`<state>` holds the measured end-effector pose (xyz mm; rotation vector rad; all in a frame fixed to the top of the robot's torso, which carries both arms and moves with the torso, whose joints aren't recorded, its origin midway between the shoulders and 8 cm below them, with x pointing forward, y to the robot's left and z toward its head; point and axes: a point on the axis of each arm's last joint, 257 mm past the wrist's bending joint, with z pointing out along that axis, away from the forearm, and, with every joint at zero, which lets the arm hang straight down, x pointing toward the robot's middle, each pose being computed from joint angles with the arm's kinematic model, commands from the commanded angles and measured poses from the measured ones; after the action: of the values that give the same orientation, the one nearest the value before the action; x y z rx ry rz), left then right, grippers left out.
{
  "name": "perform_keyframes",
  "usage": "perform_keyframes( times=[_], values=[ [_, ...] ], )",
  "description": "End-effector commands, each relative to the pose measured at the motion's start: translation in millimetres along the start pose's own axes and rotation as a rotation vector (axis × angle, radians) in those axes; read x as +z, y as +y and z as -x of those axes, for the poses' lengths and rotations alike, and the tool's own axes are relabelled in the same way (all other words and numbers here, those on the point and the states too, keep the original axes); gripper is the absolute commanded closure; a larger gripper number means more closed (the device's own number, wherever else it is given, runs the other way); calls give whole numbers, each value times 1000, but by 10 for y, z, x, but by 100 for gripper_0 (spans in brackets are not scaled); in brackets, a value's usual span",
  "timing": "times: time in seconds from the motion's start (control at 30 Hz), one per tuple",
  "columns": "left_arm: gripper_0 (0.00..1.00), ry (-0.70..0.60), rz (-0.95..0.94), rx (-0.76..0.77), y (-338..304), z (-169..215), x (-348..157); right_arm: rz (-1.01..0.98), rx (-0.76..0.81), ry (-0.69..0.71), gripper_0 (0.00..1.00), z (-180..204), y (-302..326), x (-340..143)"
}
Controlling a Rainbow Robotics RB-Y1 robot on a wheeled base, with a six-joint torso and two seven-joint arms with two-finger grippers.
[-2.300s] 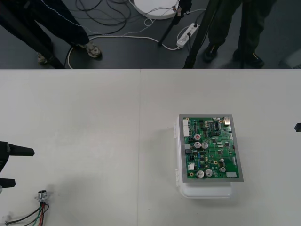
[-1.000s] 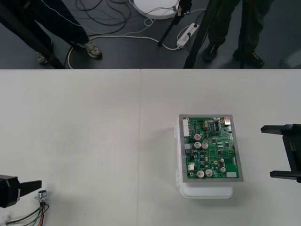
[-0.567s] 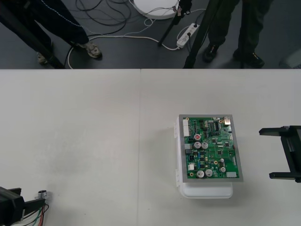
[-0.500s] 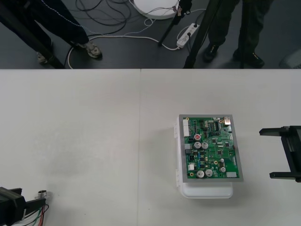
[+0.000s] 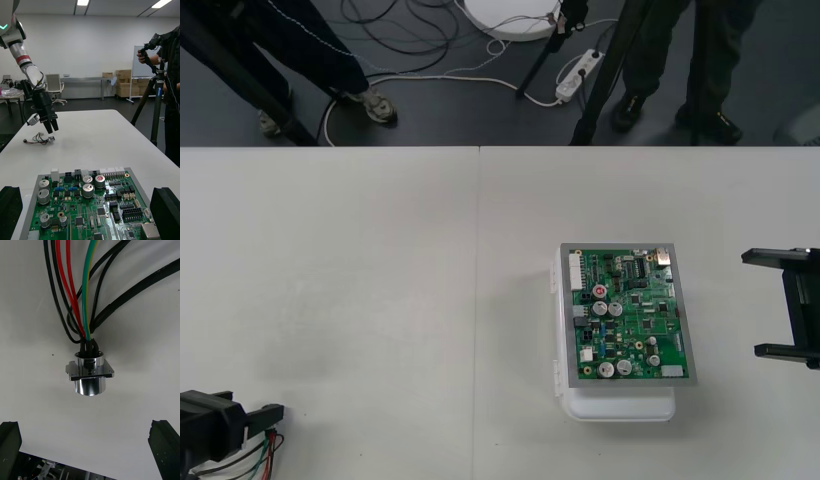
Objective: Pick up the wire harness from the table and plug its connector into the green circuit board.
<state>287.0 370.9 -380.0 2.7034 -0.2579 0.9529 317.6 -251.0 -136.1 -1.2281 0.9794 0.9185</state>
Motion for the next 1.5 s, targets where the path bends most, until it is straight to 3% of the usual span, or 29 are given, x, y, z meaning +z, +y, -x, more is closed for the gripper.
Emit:
perform_keyframes(
  times=[0.03, 1.5],
  values=[
    [0, 24, -8, 44, 7, -3, 142, 17, -21, -31, 0, 116, -18, 61],
    [0, 0, 4, 76, 84, 201, 420, 52, -30, -29, 0, 104, 202, 302]
  ],
)
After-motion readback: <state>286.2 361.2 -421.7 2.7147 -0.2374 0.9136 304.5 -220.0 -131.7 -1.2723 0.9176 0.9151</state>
